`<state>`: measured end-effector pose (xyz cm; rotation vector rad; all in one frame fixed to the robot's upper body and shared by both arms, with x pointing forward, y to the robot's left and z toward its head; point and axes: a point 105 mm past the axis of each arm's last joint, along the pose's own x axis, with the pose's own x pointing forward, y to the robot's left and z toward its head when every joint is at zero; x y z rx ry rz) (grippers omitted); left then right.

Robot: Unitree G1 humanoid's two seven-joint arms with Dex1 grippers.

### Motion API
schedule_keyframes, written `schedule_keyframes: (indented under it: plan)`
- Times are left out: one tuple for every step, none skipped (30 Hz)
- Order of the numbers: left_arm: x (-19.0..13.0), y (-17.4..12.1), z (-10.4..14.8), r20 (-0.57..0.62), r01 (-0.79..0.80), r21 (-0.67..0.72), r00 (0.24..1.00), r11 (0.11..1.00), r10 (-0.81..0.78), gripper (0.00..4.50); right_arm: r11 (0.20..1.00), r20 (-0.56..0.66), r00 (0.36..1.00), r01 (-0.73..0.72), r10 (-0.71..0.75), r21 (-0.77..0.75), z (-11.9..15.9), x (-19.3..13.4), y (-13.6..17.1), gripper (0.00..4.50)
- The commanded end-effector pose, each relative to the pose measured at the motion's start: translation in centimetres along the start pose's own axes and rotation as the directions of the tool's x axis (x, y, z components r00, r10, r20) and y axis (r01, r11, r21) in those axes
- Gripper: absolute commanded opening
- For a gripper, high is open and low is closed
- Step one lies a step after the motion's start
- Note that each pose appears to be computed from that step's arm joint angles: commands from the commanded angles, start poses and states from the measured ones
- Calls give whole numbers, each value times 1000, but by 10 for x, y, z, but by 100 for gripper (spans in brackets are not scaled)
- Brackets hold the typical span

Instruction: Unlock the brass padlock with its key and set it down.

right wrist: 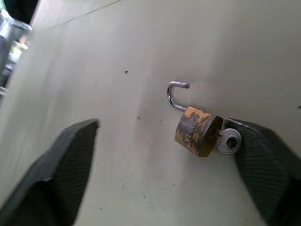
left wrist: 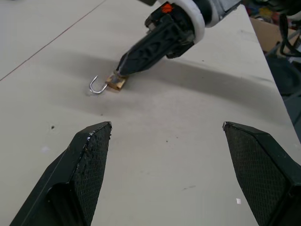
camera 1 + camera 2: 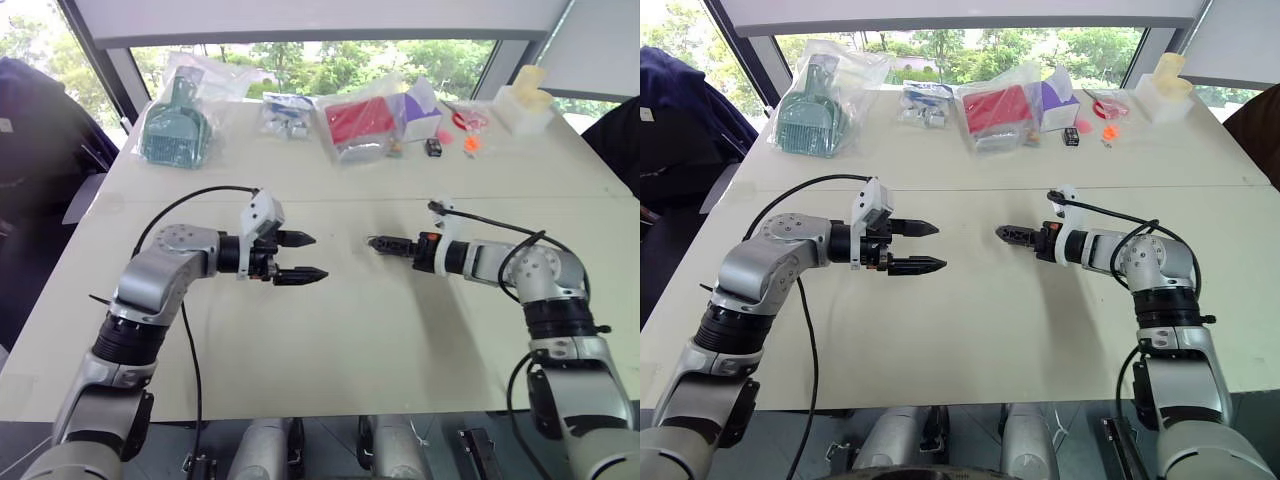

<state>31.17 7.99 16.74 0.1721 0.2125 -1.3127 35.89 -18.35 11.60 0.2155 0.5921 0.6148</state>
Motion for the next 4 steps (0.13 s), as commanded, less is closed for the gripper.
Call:
schedule_keyframes:
  plan:
    - [-8, 2, 8, 32, -31, 18, 999, 999, 30, 395, 956, -7, 992, 119, -125, -267, 2, -37, -14, 446]
    - [-9, 3, 7, 37, -38, 5, 999, 999, 38, 395, 945, 12, 992, 125, -127, -302, 2, -49, -12, 446]
    - [-9, 3, 5, 41, -46, -6, 998, 999, 46, 395, 923, 38, 990, 138, -133, -359, 2, -65, -10, 446]
    - [-9, 4, 4, 43, -51, -13, 998, 999, 52, 395, 906, 53, 989, 145, -135, -399, 1, -74, -7, 446]
